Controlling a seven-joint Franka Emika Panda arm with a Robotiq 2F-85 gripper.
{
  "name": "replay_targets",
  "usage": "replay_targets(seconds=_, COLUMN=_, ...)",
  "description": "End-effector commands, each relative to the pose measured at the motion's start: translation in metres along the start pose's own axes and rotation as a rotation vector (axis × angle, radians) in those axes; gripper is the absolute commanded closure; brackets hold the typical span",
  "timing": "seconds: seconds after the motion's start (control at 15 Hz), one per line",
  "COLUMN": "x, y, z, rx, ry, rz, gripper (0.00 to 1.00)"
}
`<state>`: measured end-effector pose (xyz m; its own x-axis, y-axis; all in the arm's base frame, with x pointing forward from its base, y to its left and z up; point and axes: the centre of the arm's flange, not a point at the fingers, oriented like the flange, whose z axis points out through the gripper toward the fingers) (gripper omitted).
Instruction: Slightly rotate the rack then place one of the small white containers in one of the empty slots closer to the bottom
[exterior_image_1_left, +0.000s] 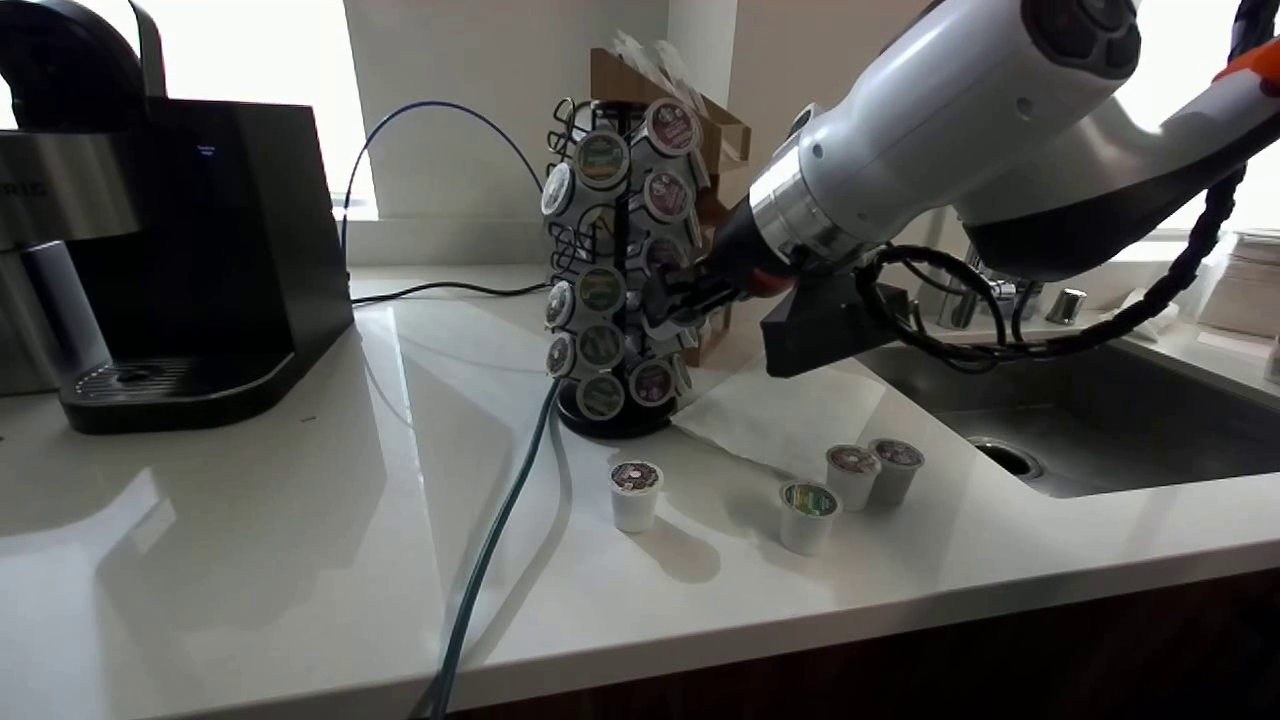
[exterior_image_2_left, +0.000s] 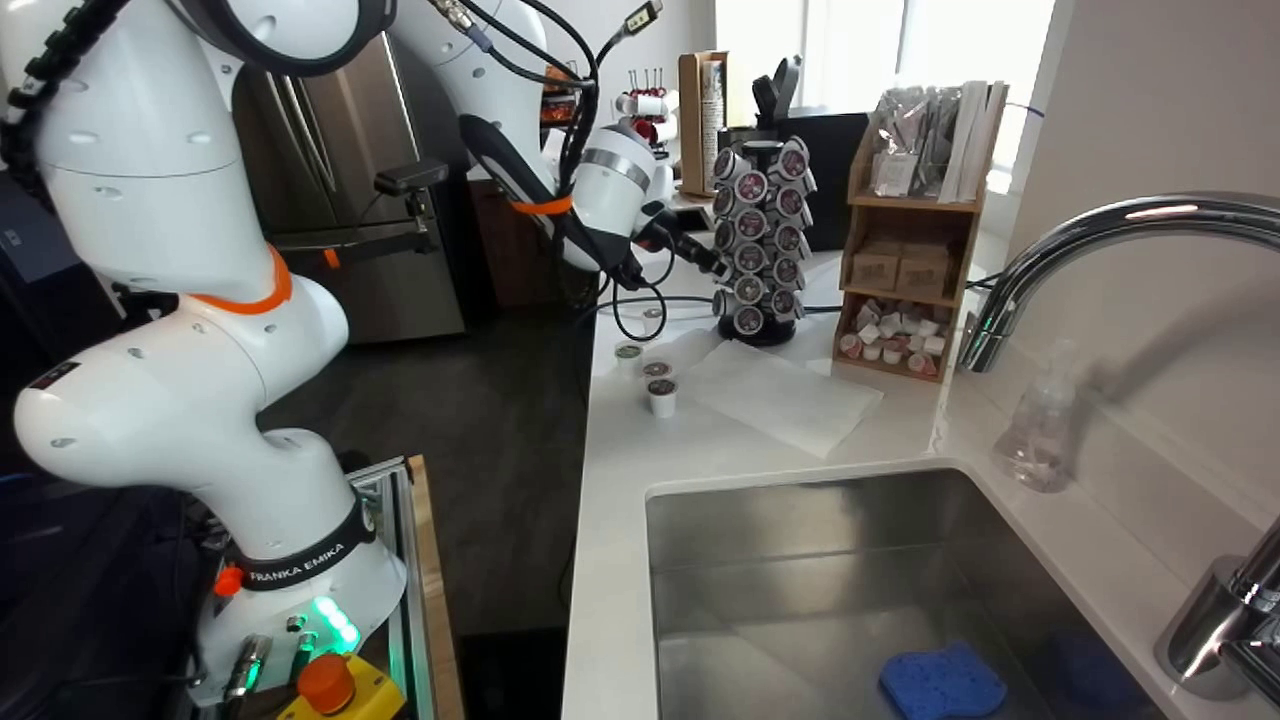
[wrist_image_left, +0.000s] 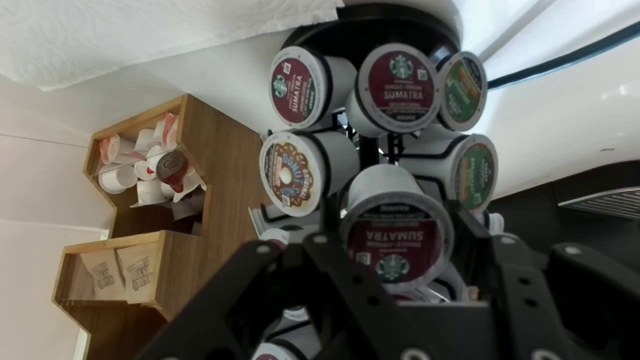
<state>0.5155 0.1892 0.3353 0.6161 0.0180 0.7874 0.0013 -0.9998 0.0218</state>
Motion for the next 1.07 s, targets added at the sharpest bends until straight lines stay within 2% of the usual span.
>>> replay_targets(seconds=0.0, x=-0.005, y=0.001, z=0.011, rx=-0.022, ry=0.055, rz=0.005, gripper=0.71)
replay_targets(seconds=0.33, x=-0.01, y=0.002, z=0.015, rx=-0.063, ry=0.087, rz=-0.022, gripper=0.71)
replay_targets(seconds=1.0, x=-0.022, y=-0.002, z=0.031, rx=-0.043, ry=0.136, rz=-0.059, gripper=0.71)
